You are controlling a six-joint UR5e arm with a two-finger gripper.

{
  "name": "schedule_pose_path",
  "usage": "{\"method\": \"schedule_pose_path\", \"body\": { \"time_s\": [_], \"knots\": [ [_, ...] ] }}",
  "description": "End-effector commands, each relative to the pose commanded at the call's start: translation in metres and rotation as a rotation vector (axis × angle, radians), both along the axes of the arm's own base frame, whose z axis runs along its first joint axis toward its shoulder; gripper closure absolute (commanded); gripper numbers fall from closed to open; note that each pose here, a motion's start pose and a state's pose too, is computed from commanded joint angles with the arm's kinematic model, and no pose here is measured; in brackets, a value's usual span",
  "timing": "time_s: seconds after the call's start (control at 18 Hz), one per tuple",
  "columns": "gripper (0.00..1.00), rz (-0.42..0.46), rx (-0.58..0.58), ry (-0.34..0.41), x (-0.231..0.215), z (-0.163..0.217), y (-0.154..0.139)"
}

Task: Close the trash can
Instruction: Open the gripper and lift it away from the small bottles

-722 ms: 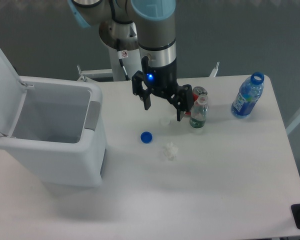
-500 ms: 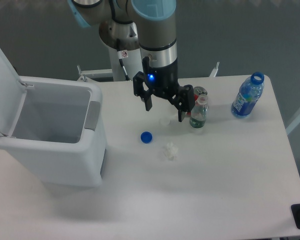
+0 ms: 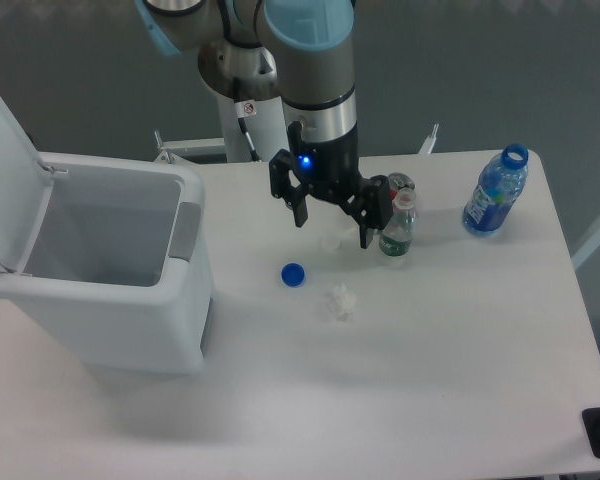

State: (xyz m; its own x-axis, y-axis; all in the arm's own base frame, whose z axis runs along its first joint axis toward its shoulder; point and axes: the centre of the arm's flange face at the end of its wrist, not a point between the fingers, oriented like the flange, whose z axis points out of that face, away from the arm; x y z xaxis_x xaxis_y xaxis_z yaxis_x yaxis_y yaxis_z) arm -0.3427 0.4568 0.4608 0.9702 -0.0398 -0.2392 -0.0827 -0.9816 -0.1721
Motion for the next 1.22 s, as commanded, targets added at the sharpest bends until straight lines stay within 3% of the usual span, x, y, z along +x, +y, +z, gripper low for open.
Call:
{"method": "schedule_pose_path", "body": {
  "time_s": [0.28,0.61,0.89,1.22],
  "knots": [
    [0.0,0.031,0.014,-0.001,-0.002,0.004,-0.001],
    [0.0,0.291,0.129,-0.01,-0.005,0.029,0.003],
    [0.0,0.334,0.187,0.021,0.004,0.056,-0.005],
    [0.0,0.527,0.3,0.002,0.008,0.087,-0.004]
  ]
}}
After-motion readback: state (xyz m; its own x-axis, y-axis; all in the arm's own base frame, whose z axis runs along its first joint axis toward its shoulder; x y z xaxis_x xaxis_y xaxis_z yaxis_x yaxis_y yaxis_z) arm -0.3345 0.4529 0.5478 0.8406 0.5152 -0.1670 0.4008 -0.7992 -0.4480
